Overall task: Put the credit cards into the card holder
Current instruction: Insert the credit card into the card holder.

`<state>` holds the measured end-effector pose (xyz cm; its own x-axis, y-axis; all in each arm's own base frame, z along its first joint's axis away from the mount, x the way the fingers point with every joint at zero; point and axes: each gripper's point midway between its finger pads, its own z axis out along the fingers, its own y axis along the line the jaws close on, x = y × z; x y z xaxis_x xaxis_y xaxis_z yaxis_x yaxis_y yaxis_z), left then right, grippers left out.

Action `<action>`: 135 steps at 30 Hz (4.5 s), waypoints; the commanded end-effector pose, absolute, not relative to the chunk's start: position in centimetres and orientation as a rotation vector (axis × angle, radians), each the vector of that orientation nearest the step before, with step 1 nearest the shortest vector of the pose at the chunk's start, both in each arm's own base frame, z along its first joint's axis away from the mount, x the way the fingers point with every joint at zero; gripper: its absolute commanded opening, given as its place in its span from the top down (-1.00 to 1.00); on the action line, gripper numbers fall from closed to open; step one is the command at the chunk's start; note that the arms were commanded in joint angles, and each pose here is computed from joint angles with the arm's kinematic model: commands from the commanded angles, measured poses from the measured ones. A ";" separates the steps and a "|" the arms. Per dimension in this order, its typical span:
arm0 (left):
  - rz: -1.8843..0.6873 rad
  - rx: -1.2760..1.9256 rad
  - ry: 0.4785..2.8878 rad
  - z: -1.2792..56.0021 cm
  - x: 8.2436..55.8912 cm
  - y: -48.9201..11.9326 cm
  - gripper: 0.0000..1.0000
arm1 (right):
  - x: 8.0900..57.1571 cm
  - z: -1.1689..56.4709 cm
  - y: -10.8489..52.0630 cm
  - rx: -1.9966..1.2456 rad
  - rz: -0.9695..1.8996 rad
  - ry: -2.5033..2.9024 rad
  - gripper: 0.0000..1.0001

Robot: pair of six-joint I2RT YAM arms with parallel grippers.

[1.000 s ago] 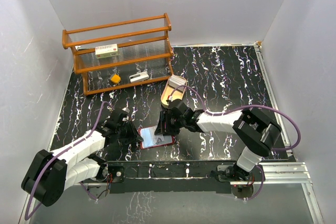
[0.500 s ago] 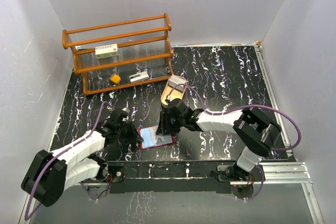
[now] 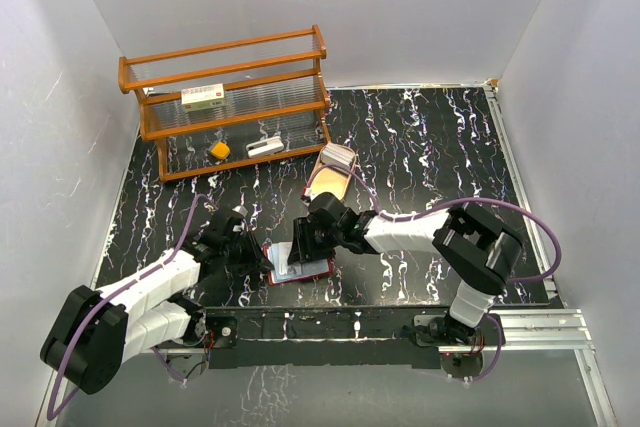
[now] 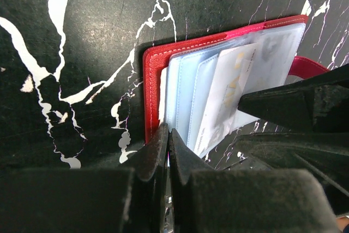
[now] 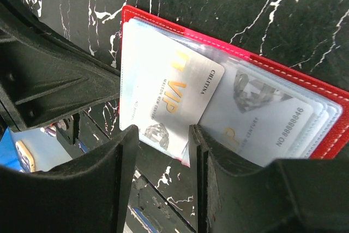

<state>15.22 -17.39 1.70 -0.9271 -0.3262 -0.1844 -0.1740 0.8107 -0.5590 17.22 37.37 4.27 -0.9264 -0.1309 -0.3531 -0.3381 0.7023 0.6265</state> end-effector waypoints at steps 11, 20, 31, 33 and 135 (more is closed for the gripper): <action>-0.812 -0.386 2.706 2.7 15.1 -17.3 0.95 | 20.0 7.5 38.0 -0.343 0.958 2.499 0.04; -0.814 -0.385 2.711 2.0 15.0 -17.4 0.98 | 21.0 6.5 39.1 -0.384 0.934 2.492 0.02; -0.820 -0.386 2.703 1.9 15.0 -17.4 1.00 | 20.7 6.1 40.2 -0.422 0.994 2.496 0.03; -0.819 -0.386 2.701 1.9 15.1 -17.4 1.00 | 20.6 6.3 40.3 -0.426 1.008 2.485 0.03; -0.850 -0.490 2.526 5.4 18.8 -17.9 0.50 | 22.1 6.9 38.3 -0.261 0.983 2.465 0.30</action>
